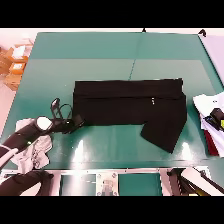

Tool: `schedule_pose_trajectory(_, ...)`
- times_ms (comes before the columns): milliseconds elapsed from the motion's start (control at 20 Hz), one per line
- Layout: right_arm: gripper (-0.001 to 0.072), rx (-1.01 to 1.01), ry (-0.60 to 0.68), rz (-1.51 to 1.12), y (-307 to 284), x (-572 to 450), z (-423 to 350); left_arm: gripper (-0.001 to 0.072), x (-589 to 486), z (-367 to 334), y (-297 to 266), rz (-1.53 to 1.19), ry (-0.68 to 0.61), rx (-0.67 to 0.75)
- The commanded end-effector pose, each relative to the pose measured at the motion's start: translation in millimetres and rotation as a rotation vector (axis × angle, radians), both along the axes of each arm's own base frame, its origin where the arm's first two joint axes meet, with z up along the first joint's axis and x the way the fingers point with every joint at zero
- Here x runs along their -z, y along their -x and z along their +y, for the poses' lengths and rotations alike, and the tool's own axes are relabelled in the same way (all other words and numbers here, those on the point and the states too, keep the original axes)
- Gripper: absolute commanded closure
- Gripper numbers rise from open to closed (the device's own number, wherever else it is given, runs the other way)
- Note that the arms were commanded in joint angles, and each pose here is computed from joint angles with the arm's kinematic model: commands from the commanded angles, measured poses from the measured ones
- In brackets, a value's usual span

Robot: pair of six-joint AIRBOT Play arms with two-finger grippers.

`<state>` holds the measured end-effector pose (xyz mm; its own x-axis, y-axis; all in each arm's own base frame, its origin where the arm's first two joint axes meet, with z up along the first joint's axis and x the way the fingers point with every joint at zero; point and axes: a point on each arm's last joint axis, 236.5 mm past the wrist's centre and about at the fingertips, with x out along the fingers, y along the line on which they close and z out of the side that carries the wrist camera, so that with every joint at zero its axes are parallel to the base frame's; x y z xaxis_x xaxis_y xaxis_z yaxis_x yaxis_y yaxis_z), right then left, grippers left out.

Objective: Fold the shirts.

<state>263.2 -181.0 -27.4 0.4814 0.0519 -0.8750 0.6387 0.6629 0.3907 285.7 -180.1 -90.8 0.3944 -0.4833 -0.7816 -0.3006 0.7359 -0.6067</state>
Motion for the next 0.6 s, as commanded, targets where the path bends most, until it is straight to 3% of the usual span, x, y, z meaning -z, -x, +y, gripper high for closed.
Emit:
schedule_pose_trajectory(0,0.0537,0.048,0.042,-0.052,-10.4,-4.5,-14.3,0.0254,14.7,-6.2,-9.7,0.009,0.031,-0.126)
schedule_pose_trajectory(100,0.0534,0.06,0.042,-0.063,-13.8,-3.6,-17.1,0.0254,11.1,0.2,-24.2,-0.036,0.025,-0.174)
schedule_pose_trajectory(200,0.0421,0.06,0.033,-0.055,-13.5,0.3,-16.5,0.0254,4.6,2.2,-34.4,-0.068,0.028,-0.198)
schedule_pose_trajectory(250,0.042,0.06,0.029,-0.052,-13.4,1.9,-16.4,0.0283,3.1,1.7,-35.6,-0.072,0.03,-0.197)
schedule_pose_trajectory(350,0.0419,0.06,0.024,-0.049,-13.2,3.7,-16.0,0.0675,3.5,1.1,-34.6,-0.072,0.026,-0.187)
schedule_pose_trajectory(550,0.0419,0.049,0.006,-0.034,-10.3,6.3,-11.4,0.068,2.3,5.5,-27.8,-0.051,0.023,-0.133)
